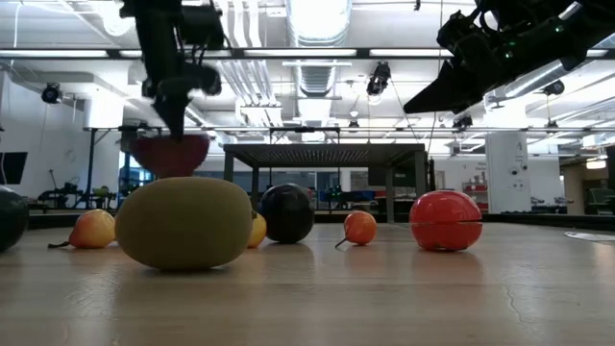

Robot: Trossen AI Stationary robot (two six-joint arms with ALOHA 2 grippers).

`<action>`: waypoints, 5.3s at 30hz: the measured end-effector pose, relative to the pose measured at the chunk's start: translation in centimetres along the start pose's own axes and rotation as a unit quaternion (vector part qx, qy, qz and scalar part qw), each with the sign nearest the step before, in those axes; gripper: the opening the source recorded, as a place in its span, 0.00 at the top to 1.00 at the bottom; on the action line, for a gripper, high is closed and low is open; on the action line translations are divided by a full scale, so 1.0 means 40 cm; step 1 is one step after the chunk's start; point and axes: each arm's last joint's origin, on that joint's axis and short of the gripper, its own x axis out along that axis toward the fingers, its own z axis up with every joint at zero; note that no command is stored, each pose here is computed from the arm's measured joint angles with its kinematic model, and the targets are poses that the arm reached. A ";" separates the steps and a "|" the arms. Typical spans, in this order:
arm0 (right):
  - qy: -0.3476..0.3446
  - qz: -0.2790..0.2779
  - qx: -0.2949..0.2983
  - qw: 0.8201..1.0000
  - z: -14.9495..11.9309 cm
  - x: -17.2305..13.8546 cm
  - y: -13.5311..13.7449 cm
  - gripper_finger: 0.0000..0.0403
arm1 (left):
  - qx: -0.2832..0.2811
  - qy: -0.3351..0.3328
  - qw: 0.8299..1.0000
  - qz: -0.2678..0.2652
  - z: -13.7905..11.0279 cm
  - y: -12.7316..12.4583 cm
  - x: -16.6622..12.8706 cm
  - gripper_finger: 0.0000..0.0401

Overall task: Pick & Place Fruit
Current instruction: Put the purple strainer bowl on the shelf, then put the black plum into the purple strainer bowl on the shelf

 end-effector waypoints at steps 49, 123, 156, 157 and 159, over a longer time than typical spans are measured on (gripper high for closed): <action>0.001 0.000 0.008 1.000 0.000 0.000 0.000 0.88 | 0.238 -0.029 0.968 -0.074 0.332 -0.149 -0.119 0.98; -0.015 0.000 0.003 1.000 0.007 0.000 0.000 0.73 | 0.291 0.015 0.954 -0.071 0.323 -0.227 -0.050 0.91; -0.015 0.000 0.003 1.000 0.007 0.000 0.000 0.82 | 0.295 -0.006 0.954 -0.047 0.333 -0.221 -0.070 0.71; -0.015 0.000 0.003 1.000 0.007 0.000 0.000 0.82 | 0.295 -0.007 0.954 -0.047 0.333 -0.220 -0.071 0.69; -0.015 0.000 0.003 1.000 0.007 0.000 0.000 0.80 | 0.295 -0.009 0.954 -0.047 0.332 -0.220 -0.075 0.66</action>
